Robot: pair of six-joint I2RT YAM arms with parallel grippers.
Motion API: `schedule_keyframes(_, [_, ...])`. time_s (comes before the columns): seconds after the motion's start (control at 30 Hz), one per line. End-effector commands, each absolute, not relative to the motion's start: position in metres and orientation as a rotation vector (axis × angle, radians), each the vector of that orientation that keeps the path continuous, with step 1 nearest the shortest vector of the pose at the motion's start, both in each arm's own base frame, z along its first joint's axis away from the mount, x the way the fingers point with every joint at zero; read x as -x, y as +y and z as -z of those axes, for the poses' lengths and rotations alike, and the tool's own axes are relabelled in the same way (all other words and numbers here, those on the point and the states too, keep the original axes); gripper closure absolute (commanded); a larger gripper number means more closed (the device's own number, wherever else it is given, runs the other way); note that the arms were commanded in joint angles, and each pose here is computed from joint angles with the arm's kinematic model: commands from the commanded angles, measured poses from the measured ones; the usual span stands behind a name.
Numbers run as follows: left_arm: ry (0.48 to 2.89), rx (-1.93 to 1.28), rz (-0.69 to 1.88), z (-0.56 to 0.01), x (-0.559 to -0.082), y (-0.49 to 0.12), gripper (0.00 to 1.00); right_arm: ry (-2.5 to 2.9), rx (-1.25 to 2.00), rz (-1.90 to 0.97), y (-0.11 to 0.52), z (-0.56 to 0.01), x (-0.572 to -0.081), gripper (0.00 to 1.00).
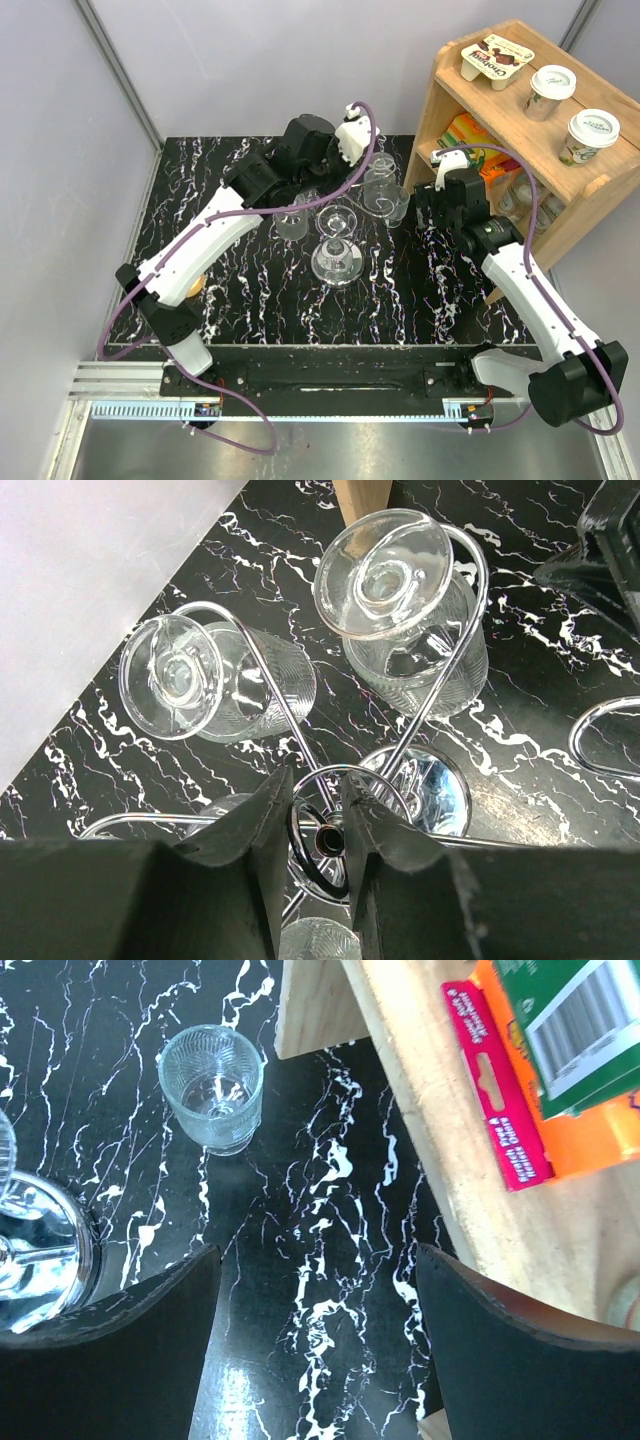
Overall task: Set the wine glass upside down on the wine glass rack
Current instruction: Adjust the wine rack at the center of the board, then pick up the wine glass at the center of the board.
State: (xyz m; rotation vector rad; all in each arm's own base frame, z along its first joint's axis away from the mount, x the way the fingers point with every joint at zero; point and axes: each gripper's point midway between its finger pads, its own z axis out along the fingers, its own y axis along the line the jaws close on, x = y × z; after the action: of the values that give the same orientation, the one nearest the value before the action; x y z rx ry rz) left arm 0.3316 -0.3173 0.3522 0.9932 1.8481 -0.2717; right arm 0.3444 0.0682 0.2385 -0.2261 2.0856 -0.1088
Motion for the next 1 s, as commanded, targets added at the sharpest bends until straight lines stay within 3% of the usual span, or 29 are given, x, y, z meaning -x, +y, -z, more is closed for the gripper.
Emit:
schedule_keyframes(0.0, [1.802, -0.94, 0.241, -0.372, -0.331, -0.302, 1.0, 2.044, 0.191, -0.003, 0.08, -0.241, -0.351, 0.17])
schedule_keyframes(0.33, [1.785, -0.943, 0.245, -0.374, -0.32, -0.297, 1.0, 2.061, 0.131, -0.106, 0.094, -0.215, -0.374, 0.21])
schedule_keyframes(0.97, [1.774, -0.955, 0.24, -0.37, -0.314, -0.298, 1.0, 2.087, 0.07, -0.053, 0.105, -0.186, -0.442, 0.29])
